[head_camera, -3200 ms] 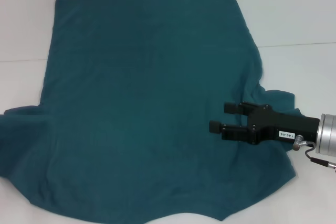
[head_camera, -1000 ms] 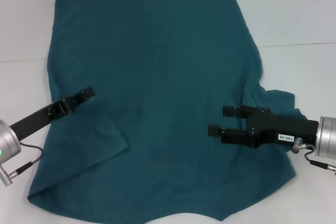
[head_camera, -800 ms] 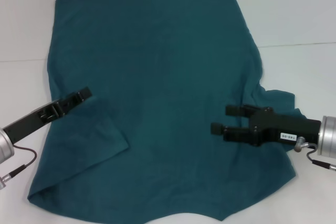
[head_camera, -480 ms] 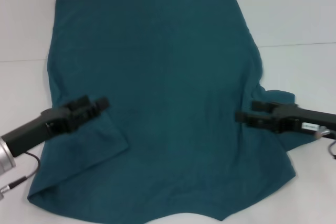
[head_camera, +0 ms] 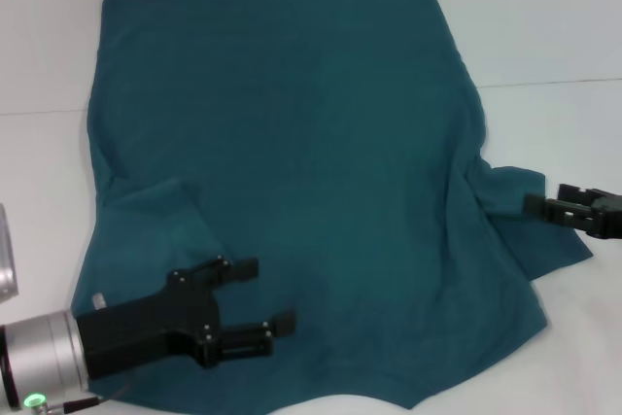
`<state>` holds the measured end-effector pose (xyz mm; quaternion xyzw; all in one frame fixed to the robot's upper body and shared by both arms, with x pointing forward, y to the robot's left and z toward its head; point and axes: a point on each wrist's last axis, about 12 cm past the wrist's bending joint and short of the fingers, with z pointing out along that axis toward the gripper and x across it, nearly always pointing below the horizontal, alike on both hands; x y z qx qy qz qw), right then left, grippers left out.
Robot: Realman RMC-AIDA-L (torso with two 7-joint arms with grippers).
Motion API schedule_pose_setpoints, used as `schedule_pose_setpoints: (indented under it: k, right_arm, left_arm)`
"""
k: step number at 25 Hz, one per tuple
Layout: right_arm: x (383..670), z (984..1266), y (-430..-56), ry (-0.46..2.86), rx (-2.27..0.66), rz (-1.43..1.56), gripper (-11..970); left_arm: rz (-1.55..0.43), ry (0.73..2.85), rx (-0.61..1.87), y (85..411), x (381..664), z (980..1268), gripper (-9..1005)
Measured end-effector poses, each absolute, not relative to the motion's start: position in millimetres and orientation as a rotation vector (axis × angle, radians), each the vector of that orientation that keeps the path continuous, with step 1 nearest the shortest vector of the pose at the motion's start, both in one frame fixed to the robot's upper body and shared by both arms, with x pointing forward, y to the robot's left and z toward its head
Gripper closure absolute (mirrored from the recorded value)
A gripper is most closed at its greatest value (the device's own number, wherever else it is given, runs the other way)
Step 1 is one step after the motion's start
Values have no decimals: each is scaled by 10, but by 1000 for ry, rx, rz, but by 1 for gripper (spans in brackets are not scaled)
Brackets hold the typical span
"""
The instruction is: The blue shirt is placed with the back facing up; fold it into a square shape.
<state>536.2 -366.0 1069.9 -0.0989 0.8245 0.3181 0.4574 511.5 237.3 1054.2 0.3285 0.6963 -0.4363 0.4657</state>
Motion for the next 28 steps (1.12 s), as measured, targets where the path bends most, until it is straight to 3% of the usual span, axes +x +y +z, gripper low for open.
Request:
schedule_pose_setpoints:
  k: [15, 28]
  right_arm:
    - [5248, 10607, -3982, 2118, -189, 600, 47]
    - [5557, 10689, -3872, 2204, -147, 572, 48]
  left_arm:
    - [-1141, 1736, 849, 2248, 5159, 10575, 47]
    - [-1157, 1774, 786, 2270, 5205, 10594, 46]
